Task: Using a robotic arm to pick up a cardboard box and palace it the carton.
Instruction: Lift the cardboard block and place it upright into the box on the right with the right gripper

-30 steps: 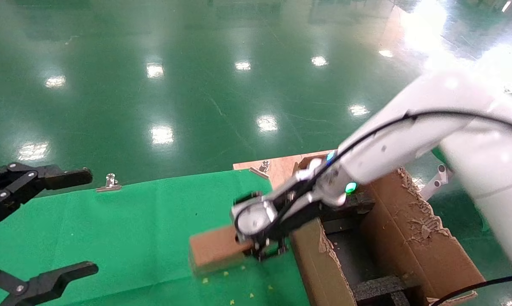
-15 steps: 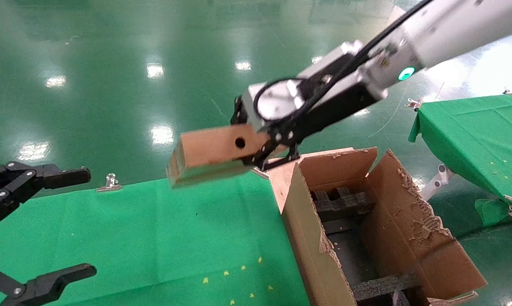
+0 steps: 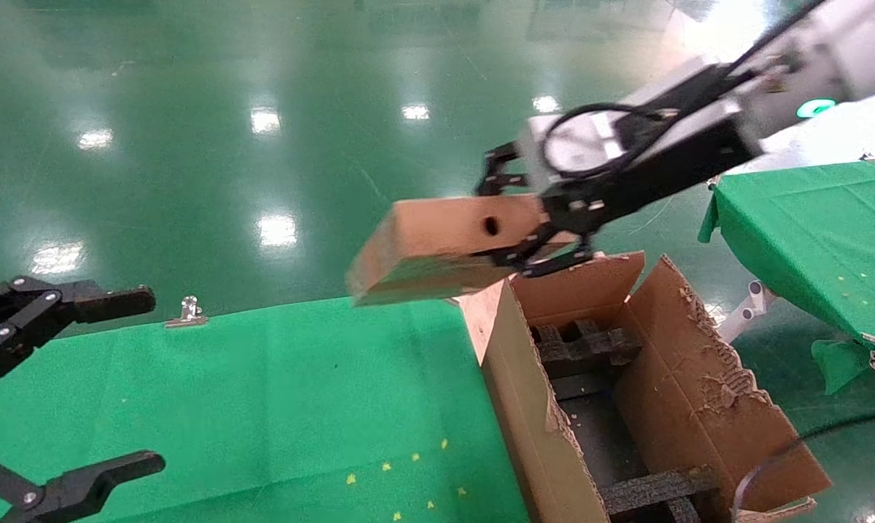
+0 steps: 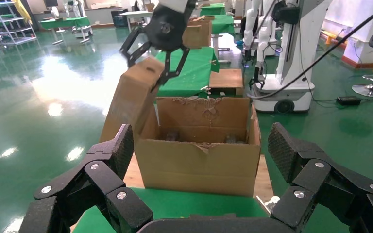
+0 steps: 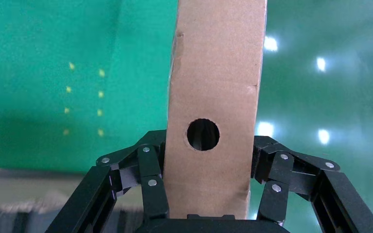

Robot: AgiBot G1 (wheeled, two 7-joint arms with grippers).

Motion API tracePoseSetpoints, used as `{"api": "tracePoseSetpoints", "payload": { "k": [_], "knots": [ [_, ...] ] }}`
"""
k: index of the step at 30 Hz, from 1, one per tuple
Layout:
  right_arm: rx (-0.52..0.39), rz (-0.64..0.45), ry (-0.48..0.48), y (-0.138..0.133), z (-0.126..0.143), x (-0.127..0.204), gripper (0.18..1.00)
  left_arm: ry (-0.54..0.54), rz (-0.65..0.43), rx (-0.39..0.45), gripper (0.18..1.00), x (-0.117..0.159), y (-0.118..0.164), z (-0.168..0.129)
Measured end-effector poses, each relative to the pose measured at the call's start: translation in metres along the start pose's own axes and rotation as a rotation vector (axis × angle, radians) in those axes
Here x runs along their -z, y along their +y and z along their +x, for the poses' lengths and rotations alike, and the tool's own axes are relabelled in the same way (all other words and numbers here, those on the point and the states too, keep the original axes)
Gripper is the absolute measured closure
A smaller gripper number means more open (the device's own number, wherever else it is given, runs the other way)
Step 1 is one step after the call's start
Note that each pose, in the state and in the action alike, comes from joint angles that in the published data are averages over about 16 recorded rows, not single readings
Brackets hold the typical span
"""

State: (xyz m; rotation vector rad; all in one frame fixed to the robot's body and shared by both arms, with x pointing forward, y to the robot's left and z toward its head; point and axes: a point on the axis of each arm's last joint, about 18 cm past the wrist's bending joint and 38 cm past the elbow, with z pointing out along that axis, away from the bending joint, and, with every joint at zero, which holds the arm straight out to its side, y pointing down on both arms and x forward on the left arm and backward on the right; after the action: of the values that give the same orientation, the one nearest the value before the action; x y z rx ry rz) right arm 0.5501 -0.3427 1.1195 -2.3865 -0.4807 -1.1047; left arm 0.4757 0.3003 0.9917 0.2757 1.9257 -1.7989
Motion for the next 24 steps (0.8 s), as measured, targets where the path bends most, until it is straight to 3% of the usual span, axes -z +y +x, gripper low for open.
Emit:
{"api": "tracePoseSetpoints", "payload": {
  "k": [13, 24],
  "knots": [
    [-0.196, -0.222, 0.076, 0.086, -0.058, 0.089, 0.864, 0.000, 0.000, 0.000, 0.184, 0.000, 0.000, 0.000],
    [-0.354, -0.316, 0.025, 0.131, -0.118, 0.111, 0.866, 0.000, 0.000, 0.000, 0.184, 0.000, 0.000, 0.000]
  ]
}}
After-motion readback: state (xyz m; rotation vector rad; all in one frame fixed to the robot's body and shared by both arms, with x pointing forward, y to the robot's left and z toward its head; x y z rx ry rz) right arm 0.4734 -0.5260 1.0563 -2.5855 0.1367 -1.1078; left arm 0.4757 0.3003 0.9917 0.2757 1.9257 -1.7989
